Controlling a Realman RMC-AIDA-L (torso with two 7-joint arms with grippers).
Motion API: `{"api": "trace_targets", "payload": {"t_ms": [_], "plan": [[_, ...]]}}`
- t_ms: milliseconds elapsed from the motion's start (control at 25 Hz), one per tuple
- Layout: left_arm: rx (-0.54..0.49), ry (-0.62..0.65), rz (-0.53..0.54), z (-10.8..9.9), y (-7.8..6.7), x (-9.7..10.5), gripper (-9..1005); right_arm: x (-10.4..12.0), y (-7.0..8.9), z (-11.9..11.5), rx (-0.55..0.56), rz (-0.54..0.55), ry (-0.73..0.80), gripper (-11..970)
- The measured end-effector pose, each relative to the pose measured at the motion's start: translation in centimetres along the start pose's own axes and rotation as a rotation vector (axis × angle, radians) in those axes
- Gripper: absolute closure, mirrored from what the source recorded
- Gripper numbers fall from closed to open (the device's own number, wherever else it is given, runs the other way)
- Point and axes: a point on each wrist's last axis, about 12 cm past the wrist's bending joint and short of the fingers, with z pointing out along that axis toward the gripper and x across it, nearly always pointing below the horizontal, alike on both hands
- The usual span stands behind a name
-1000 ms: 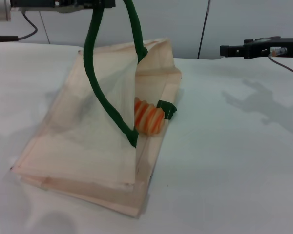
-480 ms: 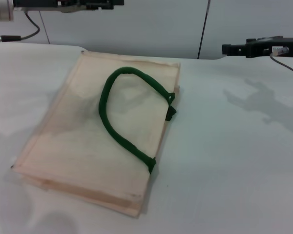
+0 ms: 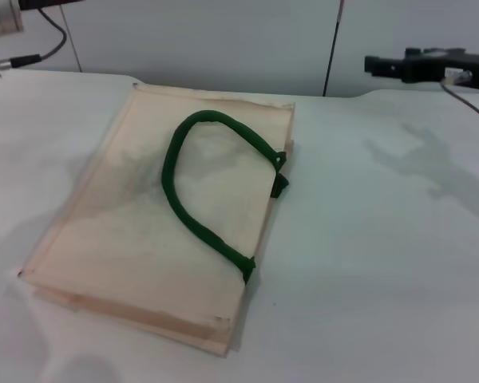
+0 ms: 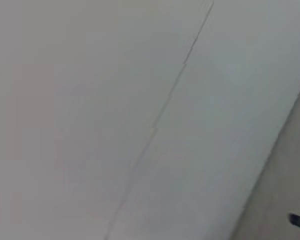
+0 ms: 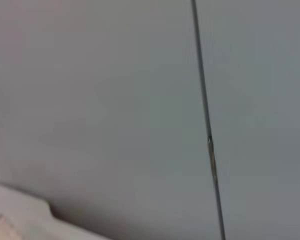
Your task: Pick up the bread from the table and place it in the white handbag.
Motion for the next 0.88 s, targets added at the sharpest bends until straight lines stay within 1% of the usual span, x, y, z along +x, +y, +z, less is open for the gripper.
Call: {"api": "trace_targets", "payload": {"t_ms": [160,280,400,520,720,800,880], "plan": [[-0.057,-0.073,0.122,0.4,0.4,1.8,181,0.8,-0.7,-0.6,0.037,-0.011,-0.102,65],[-0.106,-0.122,0.211,0.9,0.5,3.3,180,1.8,-1.1,-0.9,0.058,-0.008,-0.166,64],[-0.149,-0.195,0.309,0.8,0.3,4.7,180,2.5,-1.5,-1.3,0.088,-0.016,-0.224,62],[-0.191,-0.236,0.38,0.8,0.3,5.7,180,3.3,-1.7,-1.6,0.126,-0.02,-0.283,63],[-0.226,-0.281,0.429,0.7,0.3,6.7,180,4.6,-2.2,-2.4,0.205,-0.031,-0.387,65],[-0.25,-0.319,0.42,0.4,0.4,6.9,180,5.0,-2.2,-3.0,0.223,-0.031,-0.441,65],[-0.295,-0.404,0.385,-0.3,0.6,7.3,180,5.4,-2.2,-3.6,0.242,-0.037,-0.499,66]]}}
